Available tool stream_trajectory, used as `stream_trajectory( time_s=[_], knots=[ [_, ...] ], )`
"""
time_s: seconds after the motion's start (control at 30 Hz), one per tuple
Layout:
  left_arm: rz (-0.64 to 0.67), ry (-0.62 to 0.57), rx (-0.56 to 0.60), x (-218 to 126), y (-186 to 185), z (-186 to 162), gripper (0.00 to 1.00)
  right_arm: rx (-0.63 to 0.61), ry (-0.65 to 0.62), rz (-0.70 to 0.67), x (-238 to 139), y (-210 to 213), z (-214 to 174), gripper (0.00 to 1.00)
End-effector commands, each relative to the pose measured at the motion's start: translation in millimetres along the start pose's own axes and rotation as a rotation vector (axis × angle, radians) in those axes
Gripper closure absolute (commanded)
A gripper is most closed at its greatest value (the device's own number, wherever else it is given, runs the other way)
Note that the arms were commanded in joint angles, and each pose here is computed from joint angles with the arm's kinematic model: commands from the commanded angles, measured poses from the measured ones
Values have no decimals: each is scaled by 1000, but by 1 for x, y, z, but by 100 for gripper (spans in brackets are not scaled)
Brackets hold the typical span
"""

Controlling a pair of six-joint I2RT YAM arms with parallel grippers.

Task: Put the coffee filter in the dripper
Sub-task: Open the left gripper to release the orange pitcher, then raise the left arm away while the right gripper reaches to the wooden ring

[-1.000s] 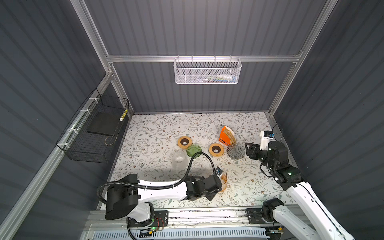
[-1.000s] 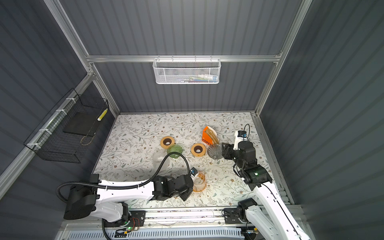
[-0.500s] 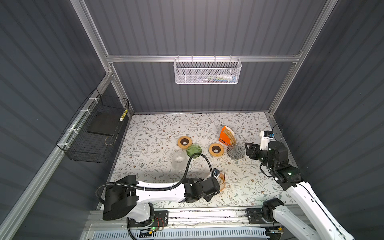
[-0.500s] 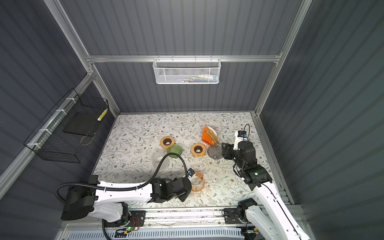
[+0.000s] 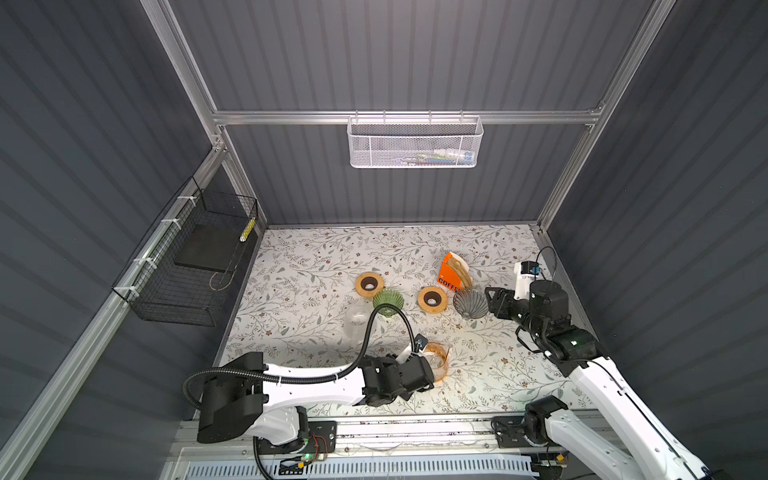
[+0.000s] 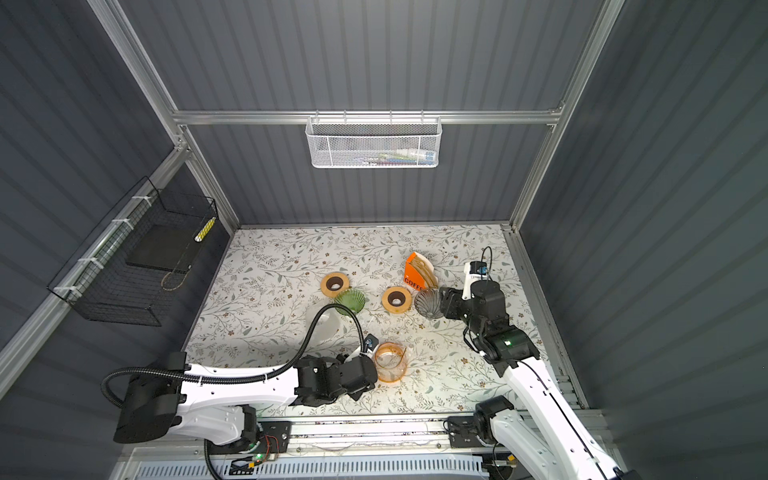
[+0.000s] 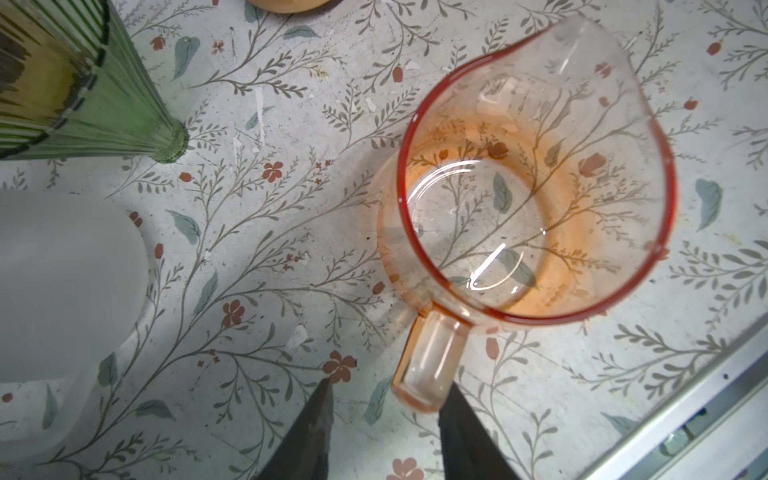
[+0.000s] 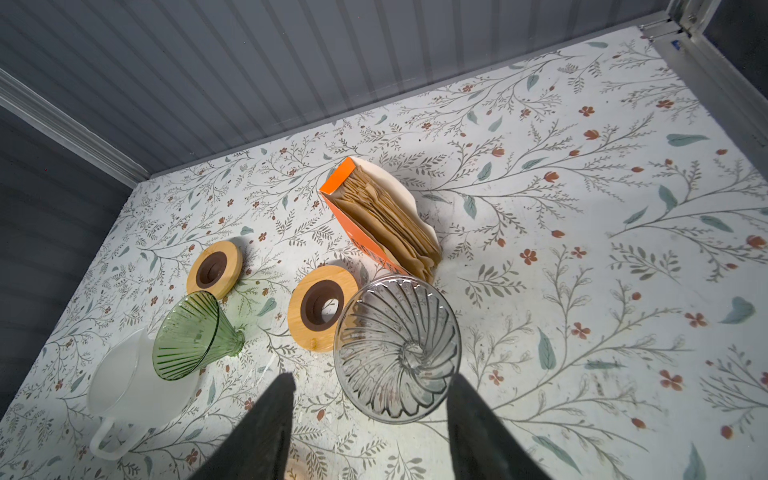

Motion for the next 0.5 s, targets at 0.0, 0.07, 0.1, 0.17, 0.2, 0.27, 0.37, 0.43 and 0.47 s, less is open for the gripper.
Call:
stream_trajectory(
  time_s=[0.0,0.07,0.1,0.17,0.2,0.27,0.37,0.43,0.47],
  knots=[
    [75,25,4,0,9,-8,57,-15,-15,28,-2,10,10,41],
    [128,38,6,2,13,-10,57,-36,-9,21,0,14,10,41],
    [137,43,11,2,13,-10,57,-47,-8,16,1,16,11,41],
    [139,40,9,2,13,-8,58,-62,0,15,3,19,12,41],
    [142,33,6,1,13,-7,57,-73,7,20,4,22,12,41],
    [139,13,-2,-4,14,-3,57,-101,19,18,6,28,12,41],
    [101,-43,-19,-22,17,10,56,-152,39,9,9,37,15,41],
    [72,-114,-53,-43,22,22,54,-175,66,3,11,43,19,41],
    [59,-160,-77,-56,26,29,53,-187,79,11,12,47,21,41]
  ],
)
Point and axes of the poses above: each gripper's point midway between its finger pads, its own x axis out along the fingers, its own y axis along the line the jaws close on, z = x × y, the point moved 8 cm from there along -x, back along the fingers, and after that the axes turned 1 degree about x, right-handed, at the moved point
